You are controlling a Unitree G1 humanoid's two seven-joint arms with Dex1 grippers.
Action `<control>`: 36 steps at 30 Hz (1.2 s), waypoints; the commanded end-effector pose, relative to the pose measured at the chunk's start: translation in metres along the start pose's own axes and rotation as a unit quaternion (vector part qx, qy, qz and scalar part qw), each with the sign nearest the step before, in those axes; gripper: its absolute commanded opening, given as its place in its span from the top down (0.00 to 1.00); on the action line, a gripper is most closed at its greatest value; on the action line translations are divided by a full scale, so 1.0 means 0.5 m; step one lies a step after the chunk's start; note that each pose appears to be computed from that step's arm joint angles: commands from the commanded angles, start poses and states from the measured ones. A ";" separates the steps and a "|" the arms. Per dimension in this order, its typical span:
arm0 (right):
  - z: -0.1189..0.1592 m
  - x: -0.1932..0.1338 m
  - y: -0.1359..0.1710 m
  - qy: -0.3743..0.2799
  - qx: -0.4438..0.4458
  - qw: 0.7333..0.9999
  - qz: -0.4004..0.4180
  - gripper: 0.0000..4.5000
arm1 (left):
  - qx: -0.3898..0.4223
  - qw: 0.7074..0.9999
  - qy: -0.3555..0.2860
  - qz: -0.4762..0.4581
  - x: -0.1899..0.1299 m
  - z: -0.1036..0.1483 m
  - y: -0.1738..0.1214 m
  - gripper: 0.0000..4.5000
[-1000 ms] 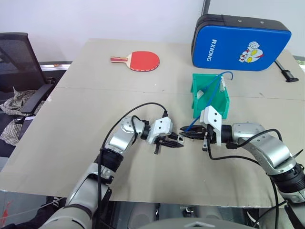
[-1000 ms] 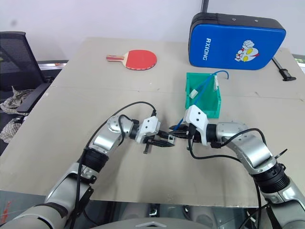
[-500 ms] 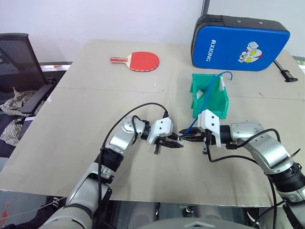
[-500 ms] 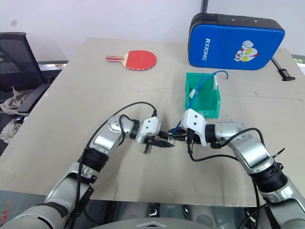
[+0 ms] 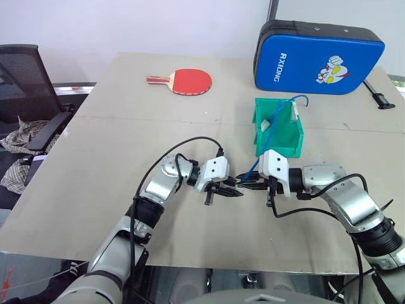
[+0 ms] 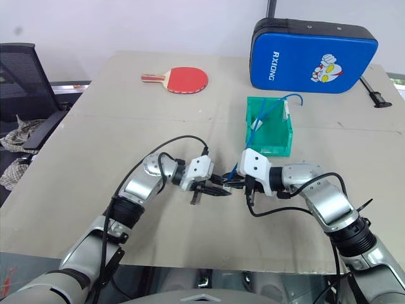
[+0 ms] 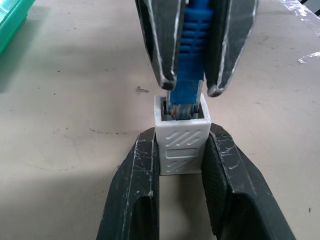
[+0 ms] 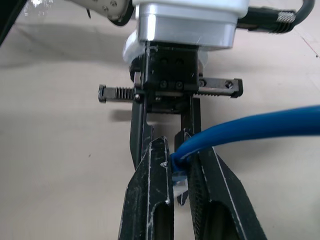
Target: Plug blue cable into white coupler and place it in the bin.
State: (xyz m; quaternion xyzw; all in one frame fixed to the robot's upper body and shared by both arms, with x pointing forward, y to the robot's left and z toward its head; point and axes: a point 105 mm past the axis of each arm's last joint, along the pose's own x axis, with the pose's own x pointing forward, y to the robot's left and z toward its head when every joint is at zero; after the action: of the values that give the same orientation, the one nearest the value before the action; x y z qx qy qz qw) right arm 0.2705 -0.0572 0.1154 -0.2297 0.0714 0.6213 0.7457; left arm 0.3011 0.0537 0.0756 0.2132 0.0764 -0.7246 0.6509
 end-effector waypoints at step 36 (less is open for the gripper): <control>0.119 -0.185 -0.075 -0.179 0.134 0.958 -0.179 1.00 | -0.085 0.964 -0.146 0.206 -0.126 0.091 -0.073 0.14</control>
State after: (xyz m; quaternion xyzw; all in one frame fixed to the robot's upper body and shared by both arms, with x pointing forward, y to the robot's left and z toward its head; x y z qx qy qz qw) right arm 0.2747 -0.1111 0.1959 -0.0129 0.0044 0.5152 0.8570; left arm 0.2619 0.1008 0.1104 0.0799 0.0504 -0.6013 0.7935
